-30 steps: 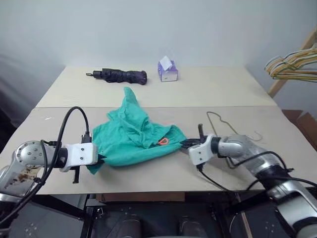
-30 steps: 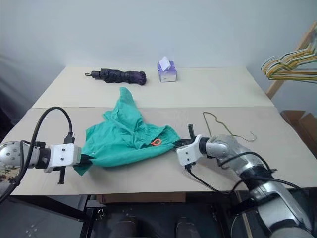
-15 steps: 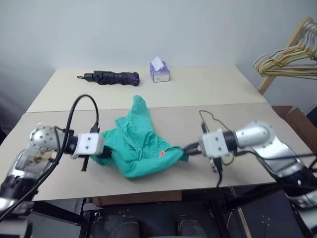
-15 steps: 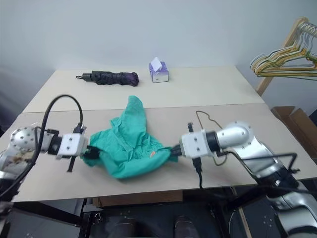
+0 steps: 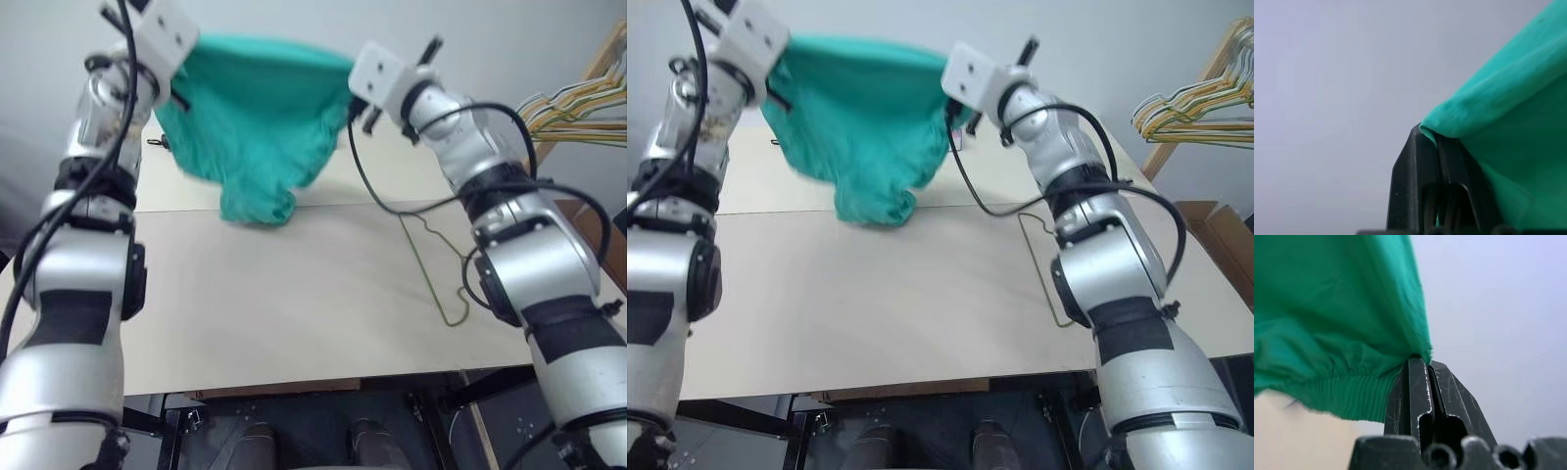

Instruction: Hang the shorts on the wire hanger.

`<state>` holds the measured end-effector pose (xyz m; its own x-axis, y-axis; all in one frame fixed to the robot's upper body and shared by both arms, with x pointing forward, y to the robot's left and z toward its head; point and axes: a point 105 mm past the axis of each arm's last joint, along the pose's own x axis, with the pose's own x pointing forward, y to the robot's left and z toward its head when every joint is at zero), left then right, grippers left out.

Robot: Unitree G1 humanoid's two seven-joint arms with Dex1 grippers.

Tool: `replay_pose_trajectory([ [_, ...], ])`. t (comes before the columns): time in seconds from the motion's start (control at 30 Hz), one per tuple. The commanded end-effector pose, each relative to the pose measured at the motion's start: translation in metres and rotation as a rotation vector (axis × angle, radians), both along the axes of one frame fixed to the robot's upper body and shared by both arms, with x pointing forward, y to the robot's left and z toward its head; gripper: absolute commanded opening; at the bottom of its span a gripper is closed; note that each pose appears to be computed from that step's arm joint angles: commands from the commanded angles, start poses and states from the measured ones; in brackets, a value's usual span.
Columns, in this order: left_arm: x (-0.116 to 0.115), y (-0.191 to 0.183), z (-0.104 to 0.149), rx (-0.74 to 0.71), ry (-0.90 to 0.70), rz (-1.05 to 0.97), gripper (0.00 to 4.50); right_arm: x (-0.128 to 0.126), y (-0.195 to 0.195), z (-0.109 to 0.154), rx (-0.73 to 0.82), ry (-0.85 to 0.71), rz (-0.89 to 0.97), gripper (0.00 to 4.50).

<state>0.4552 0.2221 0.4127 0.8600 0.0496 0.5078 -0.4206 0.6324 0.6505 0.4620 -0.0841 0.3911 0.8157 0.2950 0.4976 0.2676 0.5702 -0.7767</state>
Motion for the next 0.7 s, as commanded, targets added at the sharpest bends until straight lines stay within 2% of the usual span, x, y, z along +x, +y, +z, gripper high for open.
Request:
replay_pose_trajectory([
  [0.03, -0.032, 0.028, 0.049, -0.055, -0.267, 0.125, 0.00, -0.014, -0.047, 0.037, 0.172, -0.212, -0.114, 0.02],
  [0.07, -0.035, 0.025, 0.053, -0.041, -0.301, 0.121, 0.00, -0.016, -0.047, 0.038, 0.160, -0.236, -0.117, 0.02],
  [0.17, -0.032, 0.005, 0.035, 0.105, -0.326, 0.030, 0.00, -0.007, -0.054, 0.000, 0.063, -0.177, -0.104, 0.02],
  [0.3, -0.019, -0.015, -0.032, 0.228, -0.176, -0.179, 0.00, 0.001, -0.064, -0.069, -0.074, -0.047, -0.062, 0.02],
  [0.4, -0.024, -0.021, -0.082, 0.252, -0.066, -0.349, 0.00, -0.003, -0.065, -0.117, -0.149, 0.061, 0.027, 0.02],
  [0.53, -0.047, -0.022, -0.136, 0.285, 0.102, -0.544, 0.00, -0.022, -0.062, -0.176, -0.247, 0.218, 0.205, 0.02],
  [0.7, -0.091, -0.020, -0.181, 0.319, 0.385, -0.757, 0.00, -0.054, -0.063, -0.229, -0.364, 0.367, 0.385, 0.02],
])
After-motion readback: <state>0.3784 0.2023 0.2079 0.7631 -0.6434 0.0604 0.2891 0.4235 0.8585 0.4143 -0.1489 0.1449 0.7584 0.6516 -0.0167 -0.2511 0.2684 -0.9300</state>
